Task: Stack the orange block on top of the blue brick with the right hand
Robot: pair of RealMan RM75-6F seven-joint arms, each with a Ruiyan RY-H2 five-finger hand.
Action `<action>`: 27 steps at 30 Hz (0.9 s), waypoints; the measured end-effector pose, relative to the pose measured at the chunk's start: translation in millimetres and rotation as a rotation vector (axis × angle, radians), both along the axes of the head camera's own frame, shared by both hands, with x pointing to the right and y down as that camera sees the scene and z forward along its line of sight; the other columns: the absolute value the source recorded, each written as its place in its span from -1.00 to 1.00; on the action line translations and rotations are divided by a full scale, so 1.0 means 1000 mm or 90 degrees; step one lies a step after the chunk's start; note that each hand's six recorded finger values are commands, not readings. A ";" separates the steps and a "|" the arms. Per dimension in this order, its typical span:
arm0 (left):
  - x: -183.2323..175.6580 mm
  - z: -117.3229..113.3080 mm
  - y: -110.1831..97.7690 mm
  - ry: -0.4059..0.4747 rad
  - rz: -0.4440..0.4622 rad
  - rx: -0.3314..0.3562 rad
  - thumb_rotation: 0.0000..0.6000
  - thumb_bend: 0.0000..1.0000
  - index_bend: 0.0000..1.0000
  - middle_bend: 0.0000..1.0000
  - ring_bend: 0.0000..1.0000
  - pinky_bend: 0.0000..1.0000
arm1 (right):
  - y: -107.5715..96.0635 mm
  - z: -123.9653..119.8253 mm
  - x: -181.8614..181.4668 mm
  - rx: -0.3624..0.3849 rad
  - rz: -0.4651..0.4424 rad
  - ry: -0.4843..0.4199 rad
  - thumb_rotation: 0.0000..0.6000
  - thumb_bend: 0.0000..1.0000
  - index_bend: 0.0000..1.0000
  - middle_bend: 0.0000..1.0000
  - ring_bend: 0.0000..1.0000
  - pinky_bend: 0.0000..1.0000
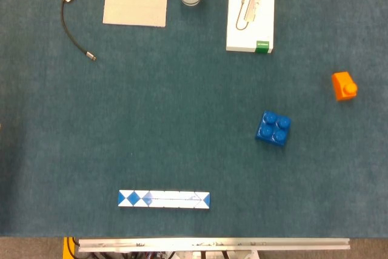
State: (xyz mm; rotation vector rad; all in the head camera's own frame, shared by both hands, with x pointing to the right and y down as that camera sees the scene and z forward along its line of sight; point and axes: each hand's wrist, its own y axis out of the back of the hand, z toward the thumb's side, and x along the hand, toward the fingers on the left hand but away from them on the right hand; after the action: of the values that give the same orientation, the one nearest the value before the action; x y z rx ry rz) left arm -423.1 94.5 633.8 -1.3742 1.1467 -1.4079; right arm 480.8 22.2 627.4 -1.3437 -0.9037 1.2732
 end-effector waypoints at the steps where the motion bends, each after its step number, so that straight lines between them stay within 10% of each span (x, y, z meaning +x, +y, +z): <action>1: 0.000 0.000 0.001 0.000 -0.001 0.000 1.00 -0.57 -0.27 -0.25 -0.35 -0.03 | -0.003 0.001 0.000 0.001 -0.010 0.006 1.00 -1.00 -0.51 -0.43 -0.70 -0.47; 27: -0.030 0.021 -0.016 -0.060 -0.052 -0.013 1.00 -0.57 -0.27 -0.25 -0.34 -0.03 | -0.043 0.019 -0.024 -0.124 -0.295 0.000 1.00 -0.96 -0.26 -0.60 -0.71 -0.51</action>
State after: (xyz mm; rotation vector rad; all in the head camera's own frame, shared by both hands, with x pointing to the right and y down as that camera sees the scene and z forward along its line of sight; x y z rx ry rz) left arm -453.6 78.5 654.6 -1.2736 1.1404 -1.5300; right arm 456.6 -20.9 646.2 -1.5927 -0.4342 1.0141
